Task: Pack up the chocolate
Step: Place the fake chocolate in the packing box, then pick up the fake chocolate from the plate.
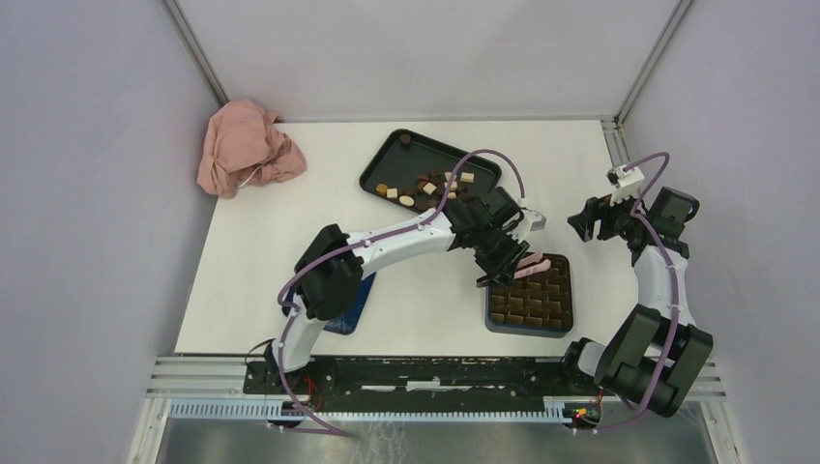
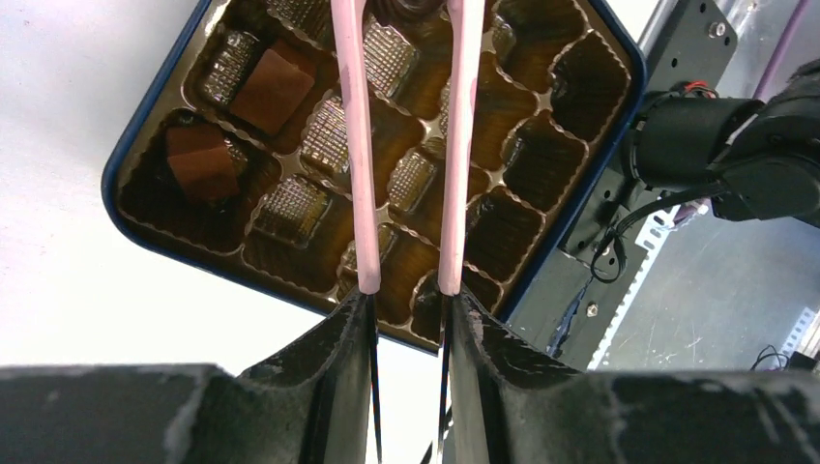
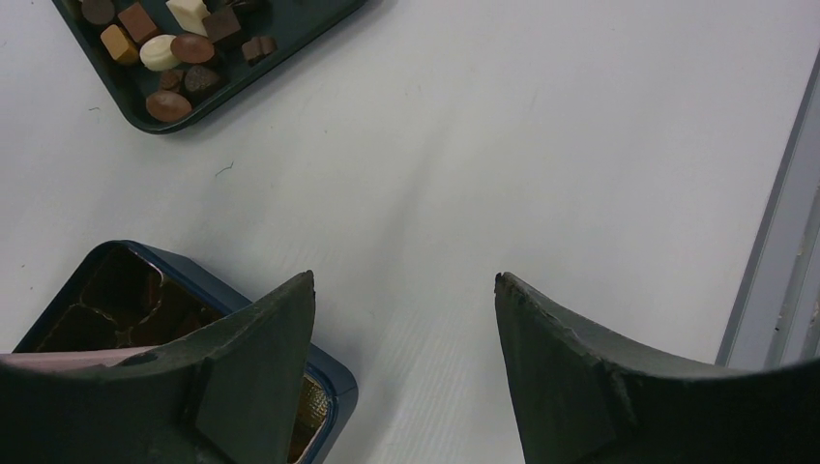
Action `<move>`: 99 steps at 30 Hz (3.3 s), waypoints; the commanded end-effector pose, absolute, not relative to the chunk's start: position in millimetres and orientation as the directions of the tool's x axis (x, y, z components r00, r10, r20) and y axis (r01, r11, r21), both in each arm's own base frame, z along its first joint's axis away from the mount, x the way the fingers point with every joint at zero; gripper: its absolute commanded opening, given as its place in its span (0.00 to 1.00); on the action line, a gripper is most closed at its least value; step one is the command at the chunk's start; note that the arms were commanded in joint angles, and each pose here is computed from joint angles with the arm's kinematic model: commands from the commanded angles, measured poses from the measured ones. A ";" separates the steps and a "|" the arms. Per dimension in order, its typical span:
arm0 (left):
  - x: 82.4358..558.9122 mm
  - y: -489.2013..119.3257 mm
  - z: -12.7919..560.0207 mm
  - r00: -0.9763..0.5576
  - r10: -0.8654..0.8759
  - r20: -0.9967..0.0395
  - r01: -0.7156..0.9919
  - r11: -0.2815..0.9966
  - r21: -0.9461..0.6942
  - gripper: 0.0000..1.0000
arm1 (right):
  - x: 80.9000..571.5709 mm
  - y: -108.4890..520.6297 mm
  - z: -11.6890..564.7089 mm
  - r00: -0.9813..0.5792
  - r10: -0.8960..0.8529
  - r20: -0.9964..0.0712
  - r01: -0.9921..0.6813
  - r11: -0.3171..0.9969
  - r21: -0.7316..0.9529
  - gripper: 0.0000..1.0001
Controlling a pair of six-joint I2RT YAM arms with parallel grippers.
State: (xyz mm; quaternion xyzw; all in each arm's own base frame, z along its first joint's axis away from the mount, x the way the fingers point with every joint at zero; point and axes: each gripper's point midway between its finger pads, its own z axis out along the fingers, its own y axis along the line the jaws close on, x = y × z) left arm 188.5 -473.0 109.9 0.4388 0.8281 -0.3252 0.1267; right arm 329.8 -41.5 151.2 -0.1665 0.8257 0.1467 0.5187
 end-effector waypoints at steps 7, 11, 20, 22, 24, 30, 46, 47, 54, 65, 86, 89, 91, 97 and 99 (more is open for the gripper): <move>204.6 -489.4 114.1 -0.605 0.602 -0.521 0.796 0.459 -0.393 0.29 | 329.9 -34.3 164.6 -0.343 -0.140 -0.929 -0.471 0.881 0.041 0.74; 202.4 -490.2 108.6 -0.603 0.611 -0.513 0.798 0.460 -0.390 0.33 | 329.6 -33.6 165.1 -0.341 -0.139 -0.930 -0.474 0.880 0.042 0.75; 201.7 -487.7 103.6 -0.602 0.620 -0.503 0.798 0.469 -0.379 0.43 | 329.0 -32.2 166.3 -0.337 -0.138 -0.931 -0.479 0.877 0.043 0.75; 202.7 -487.6 104.4 -0.603 0.618 -0.505 0.798 0.470 -0.378 0.44 | 329.0 -32.1 166.7 -0.336 -0.139 -0.932 -0.480 0.876 0.042 0.75; 203.4 -487.5 105.1 -0.602 0.618 -0.506 0.798 0.471 -0.375 0.45 | 328.6 -31.6 166.8 -0.336 -0.138 -0.932 -0.481 0.875 0.044 0.75; 202.2 -490.7 119.8 -0.597 0.604 -0.528 0.802 0.454 -0.388 0.43 | 328.4 -30.9 167.4 -0.333 -0.138 -0.933 -0.485 0.873 0.044 0.75; 322.5 -396.9 187.5 -0.743 0.296 -0.600 0.642 0.568 -0.515 0.41 | 319.9 -15.1 181.2 -0.249 -0.170 -0.953 -0.562 0.827 -0.001 0.75; 336.7 -383.2 185.6 -0.761 0.270 -0.590 0.615 0.589 -0.524 0.41 | 319.6 -13.0 182.1 -0.245 -0.168 -0.955 -0.568 0.823 0.001 0.75; 418.4 -296.5 157.4 -0.852 0.156 -0.501 0.441 0.730 -0.523 0.41 | 335.6 22.5 218.3 -0.161 -0.246 -0.956 -0.625 0.775 -0.094 0.76; 493.6 -213.1 109.9 -0.888 0.057 -0.456 0.256 0.885 -0.389 0.43 | 343.5 57.9 200.4 -0.174 -0.271 -0.947 -0.694 0.715 -0.077 0.77; 546.7 -220.8 77.2 -0.838 0.036 -0.545 0.258 0.906 -0.336 0.43 | 339.4 56.5 191.0 -0.184 -0.302 -0.935 -0.709 0.700 -0.086 0.79; 550.9 -226.1 71.8 -0.834 0.039 -0.550 0.263 0.905 -0.335 0.43 | 339.5 56.7 189.4 -0.189 -0.301 -0.935 -0.711 0.699 -0.081 0.79; 553.7 -228.6 68.9 -0.831 0.039 -0.554 0.264 0.905 -0.332 0.43 | 339.8 56.6 189.1 -0.190 -0.301 -0.934 -0.711 0.698 -0.081 0.79; 561.9 -230.6 61.6 -0.823 0.029 -0.568 0.251 0.914 -0.317 0.43 | 340.2 56.6 186.9 -0.195 -0.304 -0.933 -0.714 0.696 -0.077 0.79; 564.8 -228.6 57.8 -0.822 0.024 -0.570 0.239 0.921 -0.306 0.43 | 340.1 56.8 186.2 -0.197 -0.304 -0.932 -0.716 0.694 -0.075 0.79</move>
